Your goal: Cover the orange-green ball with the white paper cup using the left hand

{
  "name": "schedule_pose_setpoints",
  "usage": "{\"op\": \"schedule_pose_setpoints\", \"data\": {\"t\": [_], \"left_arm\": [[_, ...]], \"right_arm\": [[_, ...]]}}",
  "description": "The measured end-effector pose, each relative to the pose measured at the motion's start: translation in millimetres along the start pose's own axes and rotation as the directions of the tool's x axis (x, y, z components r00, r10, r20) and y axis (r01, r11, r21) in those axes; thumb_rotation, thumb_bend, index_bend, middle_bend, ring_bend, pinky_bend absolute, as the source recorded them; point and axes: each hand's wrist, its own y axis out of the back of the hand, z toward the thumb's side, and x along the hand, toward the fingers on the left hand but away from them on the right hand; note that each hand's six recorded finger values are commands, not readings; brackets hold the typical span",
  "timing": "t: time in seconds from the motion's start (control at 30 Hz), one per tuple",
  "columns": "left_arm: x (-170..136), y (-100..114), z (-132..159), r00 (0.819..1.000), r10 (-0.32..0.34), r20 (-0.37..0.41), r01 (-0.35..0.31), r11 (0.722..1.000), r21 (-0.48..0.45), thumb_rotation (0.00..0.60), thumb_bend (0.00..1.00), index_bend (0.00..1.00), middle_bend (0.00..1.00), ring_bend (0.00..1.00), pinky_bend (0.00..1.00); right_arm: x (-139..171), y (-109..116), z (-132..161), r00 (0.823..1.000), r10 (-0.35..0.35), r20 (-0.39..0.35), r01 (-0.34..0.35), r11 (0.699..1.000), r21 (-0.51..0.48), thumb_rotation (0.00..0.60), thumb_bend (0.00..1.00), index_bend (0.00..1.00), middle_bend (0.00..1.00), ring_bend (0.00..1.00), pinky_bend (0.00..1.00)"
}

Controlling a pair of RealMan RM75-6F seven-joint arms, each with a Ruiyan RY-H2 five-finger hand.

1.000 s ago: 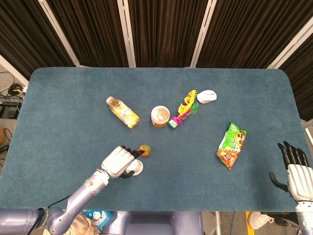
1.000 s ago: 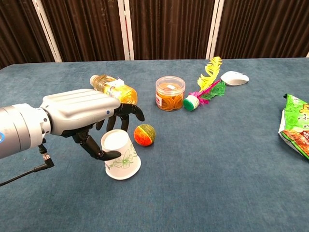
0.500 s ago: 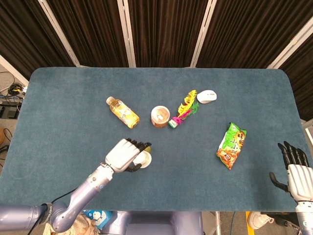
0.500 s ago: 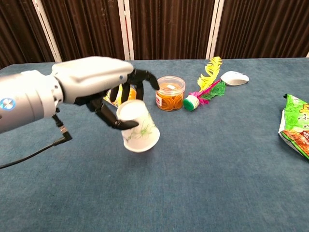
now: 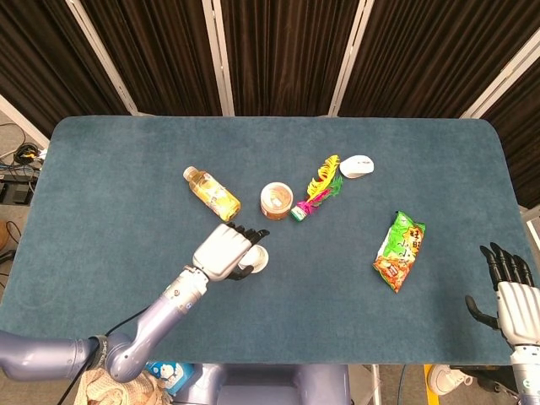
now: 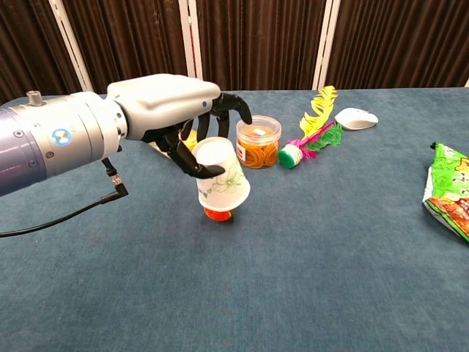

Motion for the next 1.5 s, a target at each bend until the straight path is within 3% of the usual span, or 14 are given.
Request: {"op": "schedule_pose_setpoints", "data": {"t": [0.37, 0.53, 0.63, 0.93, 1.2, 1.33, 1.5], "left_arm": [[6, -23, -7, 0.999, -0.043, -0.031, 0.043, 0.999, 0.017, 0.6, 0.29, 0.18, 0.35, 0.4, 0.43], [6, -34, -8, 0.997, -0.066, -0.042, 0.067, 0.998, 0.019, 0.6, 0.21, 0.1, 0.23, 0.26, 0.27], [3, -37, -12, 0.995, -0.081, -0.06, 0.082, 0.996, 0.021, 0.6, 0.19, 0.07, 0.18, 0.2, 0.24], [-17, -26, -33, 0.991, -0.06, -0.123, 0.06, 0.998, -0.001, 0.6, 0.18, 0.03, 0.1, 0.14, 0.18], [-72, 1, -78, 0.974, 0.041, -0.221, -0.048, 0.999, -0.024, 0.6, 0.14, 0.0, 0.0, 0.02, 0.04], [-119, 9, -109, 0.958, 0.072, -0.278, -0.07, 0.997, 0.02, 0.6, 0.1, 0.0, 0.0, 0.0, 0.0], [-176, 13, -136, 0.931, 0.083, -0.355, -0.085, 0.996, 0.009, 0.6, 0.08, 0.0, 0.0, 0.0, 0.0]], "right_arm": [[1, 0, 1, 1.0, 0.0, -0.001, 0.0, 1.0, 0.0, 0.6, 0.35, 0.0, 0.0, 0.0, 0.03], [1, 0, 0, 1.0, 0.0, 0.0, 0.0, 1.0, -0.002, 0.6, 0.35, 0.0, 0.0, 0.0, 0.03], [1, 0, 0, 1.0, 0.001, -0.001, -0.001, 1.0, -0.002, 0.6, 0.35, 0.0, 0.0, 0.0, 0.03], [2, 0, 0, 1.0, 0.002, -0.002, -0.002, 1.0, 0.0, 0.6, 0.35, 0.0, 0.0, 0.0, 0.03], [3, -1, 0, 1.0, 0.003, -0.003, -0.003, 1.0, 0.012, 0.6, 0.35, 0.0, 0.0, 0.0, 0.03], [3, -2, 1, 1.0, 0.005, -0.002, -0.005, 1.0, 0.021, 0.6, 0.35, 0.0, 0.0, 0.0, 0.03], [4, -1, 2, 1.0, 0.0, -0.005, 0.0, 0.999, 0.034, 0.6, 0.35, 0.0, 0.0, 0.0, 0.03]]}}
